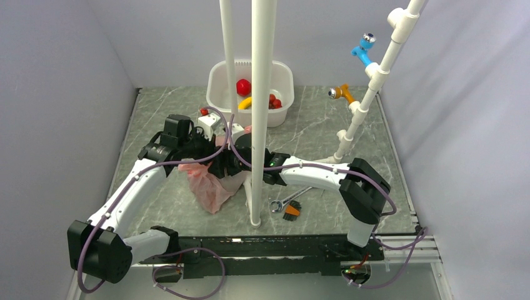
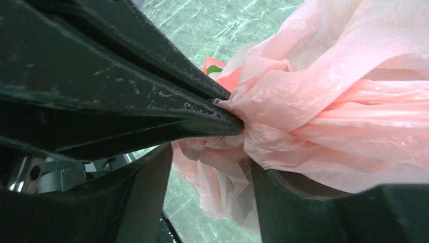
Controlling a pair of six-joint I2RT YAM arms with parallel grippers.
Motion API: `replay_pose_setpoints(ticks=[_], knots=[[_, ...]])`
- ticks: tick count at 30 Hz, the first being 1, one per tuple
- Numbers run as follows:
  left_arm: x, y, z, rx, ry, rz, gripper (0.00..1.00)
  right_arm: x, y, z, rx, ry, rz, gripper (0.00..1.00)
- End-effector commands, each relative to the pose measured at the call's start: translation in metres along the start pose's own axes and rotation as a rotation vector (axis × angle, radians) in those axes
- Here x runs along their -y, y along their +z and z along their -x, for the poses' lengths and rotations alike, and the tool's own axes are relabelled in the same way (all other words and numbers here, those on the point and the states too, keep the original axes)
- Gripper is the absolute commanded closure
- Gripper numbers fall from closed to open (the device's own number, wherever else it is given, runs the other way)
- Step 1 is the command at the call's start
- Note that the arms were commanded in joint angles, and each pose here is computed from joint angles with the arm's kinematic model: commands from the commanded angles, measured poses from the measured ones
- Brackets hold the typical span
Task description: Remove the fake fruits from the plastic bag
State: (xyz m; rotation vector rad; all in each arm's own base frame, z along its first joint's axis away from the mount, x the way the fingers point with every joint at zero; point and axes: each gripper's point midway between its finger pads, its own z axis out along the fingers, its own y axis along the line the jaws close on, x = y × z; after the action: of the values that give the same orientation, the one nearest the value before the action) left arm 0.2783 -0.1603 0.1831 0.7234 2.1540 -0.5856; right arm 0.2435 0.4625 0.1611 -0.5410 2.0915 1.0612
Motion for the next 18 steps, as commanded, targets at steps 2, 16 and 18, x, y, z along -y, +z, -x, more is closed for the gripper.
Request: replay_pose_setpoints(ticks=[2, 16, 18], knots=[[0.007, -0.007, 0.023, 0.085, 0.046, -0.027, 1.0, -0.012, 0.007, 0.027, 0.088, 0.021, 0.023, 0.58], [-0.061, -0.034, 0.021, 0.104, -0.028, 0.416, 1.0, 0.002, -0.011, -0.007, 0.006, 0.001, 0.013, 1.0], [-0.065, -0.037, 0.021, 0.109, -0.032, 0.445, 1.0, 0.008, -0.017, -0.016, -0.005, 0.008, -0.001, 1.0]])
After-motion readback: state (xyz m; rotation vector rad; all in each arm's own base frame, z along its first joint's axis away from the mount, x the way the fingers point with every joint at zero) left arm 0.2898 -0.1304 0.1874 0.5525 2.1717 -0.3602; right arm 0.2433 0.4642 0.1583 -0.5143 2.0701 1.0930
